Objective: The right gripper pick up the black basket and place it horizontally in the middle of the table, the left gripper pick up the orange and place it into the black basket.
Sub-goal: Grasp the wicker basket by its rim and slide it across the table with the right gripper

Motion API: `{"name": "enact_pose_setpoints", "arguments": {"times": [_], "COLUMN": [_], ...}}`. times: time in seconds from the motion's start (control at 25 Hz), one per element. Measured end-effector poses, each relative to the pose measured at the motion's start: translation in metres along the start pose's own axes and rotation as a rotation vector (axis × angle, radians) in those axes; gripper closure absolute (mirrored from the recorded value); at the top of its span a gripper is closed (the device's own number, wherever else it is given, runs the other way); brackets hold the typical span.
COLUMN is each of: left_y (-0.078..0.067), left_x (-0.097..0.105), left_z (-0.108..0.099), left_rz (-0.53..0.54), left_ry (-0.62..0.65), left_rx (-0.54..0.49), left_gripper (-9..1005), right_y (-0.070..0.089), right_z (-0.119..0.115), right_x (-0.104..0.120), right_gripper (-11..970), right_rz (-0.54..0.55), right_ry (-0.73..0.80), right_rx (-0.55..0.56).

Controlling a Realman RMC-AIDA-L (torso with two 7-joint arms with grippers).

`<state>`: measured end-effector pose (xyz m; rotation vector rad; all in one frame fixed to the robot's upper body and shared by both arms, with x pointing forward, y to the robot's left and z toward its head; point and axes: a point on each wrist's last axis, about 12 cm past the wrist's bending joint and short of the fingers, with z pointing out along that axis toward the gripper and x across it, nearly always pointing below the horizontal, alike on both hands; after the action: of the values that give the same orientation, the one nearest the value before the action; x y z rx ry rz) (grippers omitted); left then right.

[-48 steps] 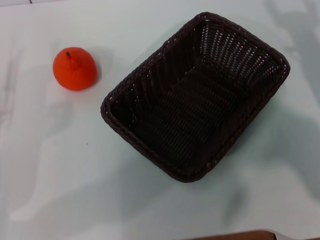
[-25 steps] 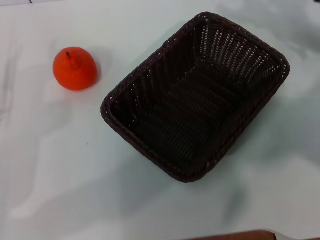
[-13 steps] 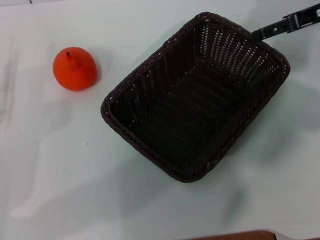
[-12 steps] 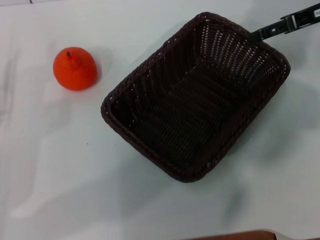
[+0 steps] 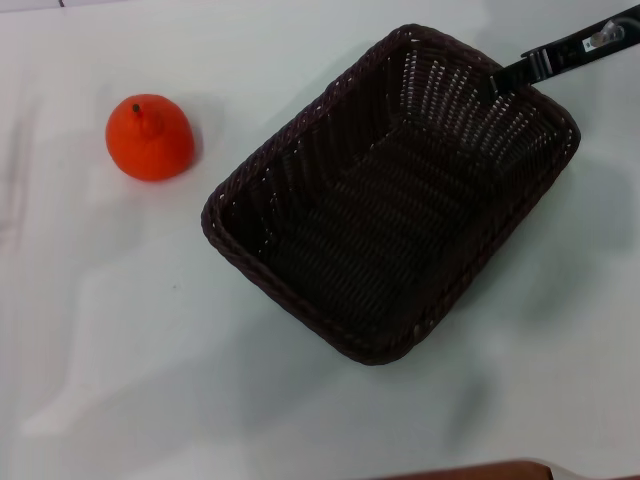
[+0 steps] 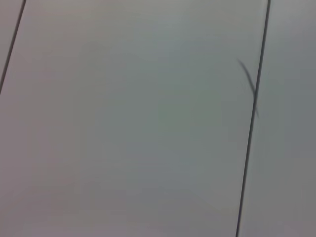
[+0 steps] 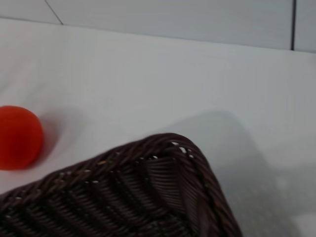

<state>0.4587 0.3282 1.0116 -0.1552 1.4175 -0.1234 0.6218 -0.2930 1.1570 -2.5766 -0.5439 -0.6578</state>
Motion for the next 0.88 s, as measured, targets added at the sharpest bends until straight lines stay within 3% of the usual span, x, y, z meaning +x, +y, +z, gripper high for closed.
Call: {"name": "enact_pose_setpoints", "arguments": {"times": [0.2,0.32,0.72,0.88], "left_y": [0.001,0.001,0.003,0.003], "left_x": [0.0,0.0,-0.001,-0.001], "left_z": [0.0,0.0,-0.002,-0.003], "left_rz": [0.001,0.001,0.003,0.004], "left_ry": [-0.001,-0.001,0.0,-0.001], "left_rx": [-0.003,-0.005,-0.008,-0.008], "left_gripper": [319,323,335,340], "right_y": [0.0,-0.001,-0.003,-0.001], "right_z": [0.003,0.007,0.011,0.002], "right_x": [-0.002,-0.004,-0.003,-0.004], "right_gripper": [335,544,741,744], "right_rz": [0.013,0.018,0.026,0.076], "right_ry": [-0.007,-0.016,-0.013,0.02], "right_rx": [0.028,0.038,0.036,0.037]}}
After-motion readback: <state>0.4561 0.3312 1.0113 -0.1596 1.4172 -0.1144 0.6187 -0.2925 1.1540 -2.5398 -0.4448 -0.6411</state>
